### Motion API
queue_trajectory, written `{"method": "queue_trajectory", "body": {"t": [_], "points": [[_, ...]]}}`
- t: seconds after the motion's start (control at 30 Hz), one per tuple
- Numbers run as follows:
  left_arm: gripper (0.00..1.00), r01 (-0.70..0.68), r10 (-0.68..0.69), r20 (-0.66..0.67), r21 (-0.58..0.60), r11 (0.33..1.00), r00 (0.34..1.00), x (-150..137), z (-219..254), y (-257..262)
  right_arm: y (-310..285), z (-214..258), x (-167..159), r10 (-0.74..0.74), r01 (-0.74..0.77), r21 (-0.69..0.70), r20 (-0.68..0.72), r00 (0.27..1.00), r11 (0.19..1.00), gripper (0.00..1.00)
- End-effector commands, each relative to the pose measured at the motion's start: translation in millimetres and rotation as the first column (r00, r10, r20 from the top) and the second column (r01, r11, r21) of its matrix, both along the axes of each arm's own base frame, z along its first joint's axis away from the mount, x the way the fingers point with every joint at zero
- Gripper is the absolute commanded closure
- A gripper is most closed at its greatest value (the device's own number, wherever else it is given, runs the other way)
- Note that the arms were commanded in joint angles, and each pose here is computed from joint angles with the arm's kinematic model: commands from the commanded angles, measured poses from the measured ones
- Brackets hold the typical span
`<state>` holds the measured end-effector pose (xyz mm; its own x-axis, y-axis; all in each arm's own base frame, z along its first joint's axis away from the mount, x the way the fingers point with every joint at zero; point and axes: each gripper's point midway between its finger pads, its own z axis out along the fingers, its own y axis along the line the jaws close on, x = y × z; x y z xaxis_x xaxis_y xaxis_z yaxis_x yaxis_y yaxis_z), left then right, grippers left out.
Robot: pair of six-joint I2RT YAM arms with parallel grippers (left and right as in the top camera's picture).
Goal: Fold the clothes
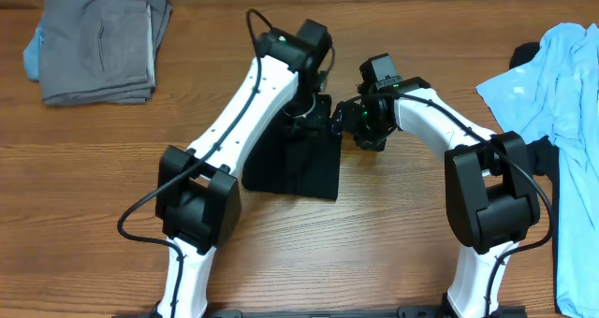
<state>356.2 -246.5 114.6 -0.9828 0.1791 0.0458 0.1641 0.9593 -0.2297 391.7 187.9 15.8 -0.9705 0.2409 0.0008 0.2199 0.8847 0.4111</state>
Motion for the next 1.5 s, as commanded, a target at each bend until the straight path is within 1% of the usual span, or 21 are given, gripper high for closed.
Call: {"method": "queue_trajectory", "body": {"t": [0.0, 0.07, 0.1, 0.17, 0.33, 0.37, 0.4, 0.43, 0.5, 0.57, 0.6, 0.63, 0.67, 0.7, 0.8, 0.9, 1.0, 1.13, 1.17, 1.3, 1.47], "points": [[0.72, 0.025, -0.024, 0.012, -0.036, 0.999, 1.000, -5, 8, -18, 3, -8, -3, 0.003, -0.002, 0.015, -0.028, 1.000, 1.000, 0.20], [0.71, 0.033, -0.032, 0.014, -0.038, 0.999, 0.999, -7, 8, -22, 2, -8, -3, 0.001, -0.001, 0.015, -0.029, 1.000, 1.000, 0.20], [0.69, 0.037, -0.036, 0.015, -0.038, 0.999, 0.999, -7, 8, -23, 1, -8, -2, -0.002, 0.002, 0.015, -0.029, 1.000, 1.000, 0.19], [0.62, 0.040, -0.040, 0.015, -0.038, 0.998, 0.999, -8, 8, -24, -3, -8, 0, -0.012, 0.013, 0.015, -0.028, 1.000, 1.000, 0.15], [0.59, 0.044, -0.043, 0.015, -0.041, 0.998, 0.999, -9, 9, -25, -31, -7, 8, -0.081, 0.082, 0.010, -0.047, 0.996, 0.997, 0.12], [0.56, 0.056, -0.056, 0.021, -0.040, 0.998, 0.998, -8, 9, -24, -40, -6, 9, -0.103, 0.103, 0.007, -0.057, 0.993, 0.995, 0.12], [0.52, 0.056, -0.055, 0.028, -0.025, 0.998, 0.998, -6, 8, -19, -48, -5, 10, -0.121, 0.122, 0.004, -0.068, 0.990, 0.993, 0.12], [0.51, 0.037, -0.037, 0.037, 0.013, 0.999, 0.999, -1, 8, -9, -57, -2, 12, -0.139, 0.140, 0.002, -0.080, 0.987, 0.990, 0.12], [0.51, -0.042, 0.036, 0.057, 0.107, 0.993, 0.998, 10, 9, 20, -68, 8, 13, -0.131, 0.135, 0.032, -0.089, 0.987, 0.990, 0.12], [0.46, -0.133, 0.123, 0.066, 0.177, 0.975, 0.990, 19, 11, 53, -72, 22, 16, -0.093, 0.100, 0.093, -0.072, 0.993, 0.991, 0.12], [0.39, -0.205, 0.198, 0.055, 0.189, 0.960, 0.979, 28, 12, 81, -68, 40, 17, -0.039, 0.044, 0.169, -0.031, 0.999, 0.985, 0.12], [0.25, -0.234, 0.228, 0.054, 0.190, 0.954, 0.972, 33, 12, 94, -65, 48, 18, -0.023, 0.025, 0.199, -0.012, 1.000, 0.980, 0.12], [0.13, -0.271, 0.266, 0.053, 0.191, 0.943, 0.963, 38, 11, 109, -60, 58, 18, 0.001, -0.005, 0.236, 0.018, 1.000, 0.972, 0.12], [0.07, -0.299, 0.294, 0.053, 0.191, 0.935, 0.954, 42, 11, 121, -56, 68, 19, 0.027, -0.040, 0.264, 0.053, 0.998, 0.964, 0.12], [0.04, -0.383, 0.379, 0.056, 0.190, 0.904, 0.924, 53, 11, 158, -39, 86, 18, 0.087, -0.121, 0.281, 0.128, 0.988, 0.952, 0.11], [0.02, -0.442, 0.440, 0.053, 0.193, 0.876, 0.896, 58, 9, 186, -16, 86, 17, 0.145, -0.187, 0.278, 0.167, 0.975, 0.942, 0.09], [0.00, -0.475, 0.477, 0.042, 0.199, 0.857, 0.878, 57, 6, 203, 9, 78, 16, 0.203, -0.252, 0.255, 0.201, 0.958, 0.934, 0.09], [0.00, -0.482, 0.490, 0.018, 0.215, 0.850, 0.872, 52, -2, 211, 38, 66, 16, 0.269, -0.321, 0.208, 0.244, 0.932, 0.924, 0.10], [0.00, -0.479, 0.489, 0.010, 0.220, 0.850, 0.872, 50, -4, 211, 43, 66, 16, 0.278, -0.332, 0.205, 0.253, 0.927, 0.921, 0.11], [0.00, -0.448, 0.469, -0.030, 0.243, 0.860, 0.883, 39, -17, 208, 58, 58, 16, 0.307, -0.358, 0.163, 0.274, 0.911, 0.919, 0.28], [0.00, -0.436, 0.466, -0.063, 0.263, 0.861, 0.882, 30, -32, 208, 46, 36, 18, 0.305, -0.329, 0.071, 0.235, 0.923, 0.942, 0.27]]}}
